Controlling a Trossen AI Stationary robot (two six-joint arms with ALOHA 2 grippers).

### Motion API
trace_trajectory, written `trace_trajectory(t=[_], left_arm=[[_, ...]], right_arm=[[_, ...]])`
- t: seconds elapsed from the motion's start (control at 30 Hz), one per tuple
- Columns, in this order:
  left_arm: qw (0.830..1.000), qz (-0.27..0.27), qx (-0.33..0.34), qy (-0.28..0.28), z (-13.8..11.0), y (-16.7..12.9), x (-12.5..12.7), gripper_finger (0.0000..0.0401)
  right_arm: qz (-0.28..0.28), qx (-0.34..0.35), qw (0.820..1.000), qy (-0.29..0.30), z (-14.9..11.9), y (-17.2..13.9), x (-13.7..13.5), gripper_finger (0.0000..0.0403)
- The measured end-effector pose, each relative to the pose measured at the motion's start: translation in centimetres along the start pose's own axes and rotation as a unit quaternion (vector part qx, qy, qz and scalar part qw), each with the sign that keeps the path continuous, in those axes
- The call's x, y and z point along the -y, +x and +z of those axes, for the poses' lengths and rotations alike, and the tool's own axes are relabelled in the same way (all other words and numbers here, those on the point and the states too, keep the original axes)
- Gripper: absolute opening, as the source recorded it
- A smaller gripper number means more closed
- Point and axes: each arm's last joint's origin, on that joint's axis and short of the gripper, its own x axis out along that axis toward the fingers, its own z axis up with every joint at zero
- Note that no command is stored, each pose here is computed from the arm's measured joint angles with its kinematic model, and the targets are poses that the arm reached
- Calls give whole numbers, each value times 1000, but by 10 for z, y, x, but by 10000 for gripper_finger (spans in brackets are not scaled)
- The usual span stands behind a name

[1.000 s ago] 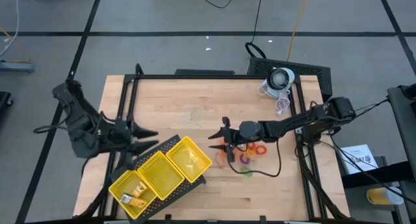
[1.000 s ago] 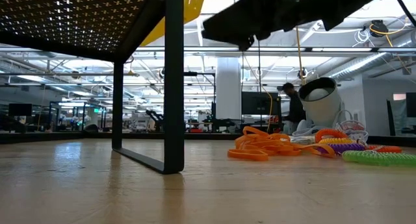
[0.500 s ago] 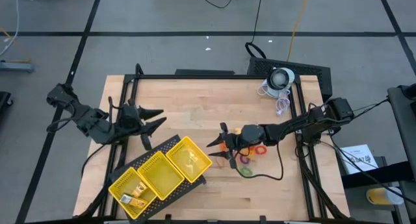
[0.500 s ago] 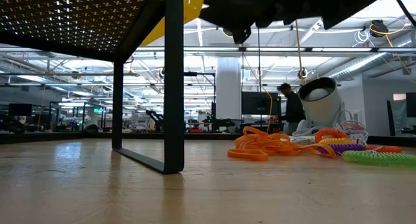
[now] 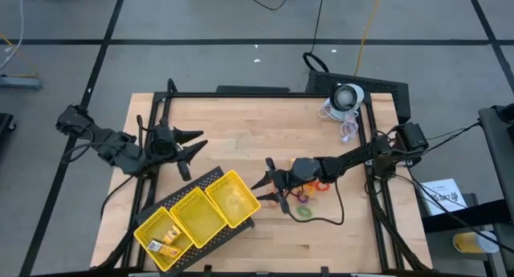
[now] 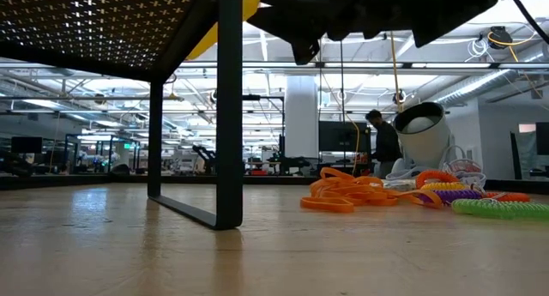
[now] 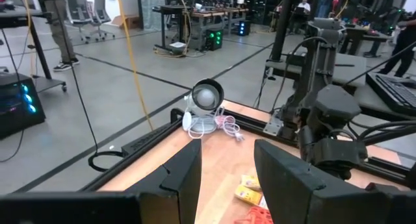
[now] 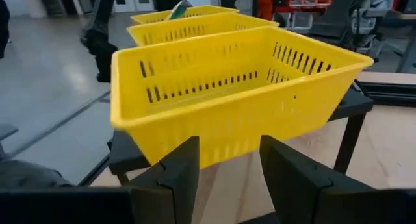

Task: Pick & Place Office Desk Supplies
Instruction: Put the crayon box into the left yellow bin on the shelf

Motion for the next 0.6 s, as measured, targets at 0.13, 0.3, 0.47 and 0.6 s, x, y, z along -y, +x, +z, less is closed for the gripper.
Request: trace_trajectory(t=[0.13, 0.3, 0.47, 0.6], left_arm=[[1000, -1, -2, 0, 0, 2, -1, 150], [1000, -7, -4, 0, 0, 2, -1, 150], [1000, -7, -4, 0, 0, 2, -1, 150], [1000, -7, -4, -1, 0, 2, -1, 150]], right_arm=[[3, 2, 1000, 2, 0, 0, -2, 151], [3, 2, 1000, 2, 0, 0, -2, 151], [12, 2, 1000, 2, 0, 0, -4, 151], [21, 2, 1000, 1, 1, 1, -7, 151]])
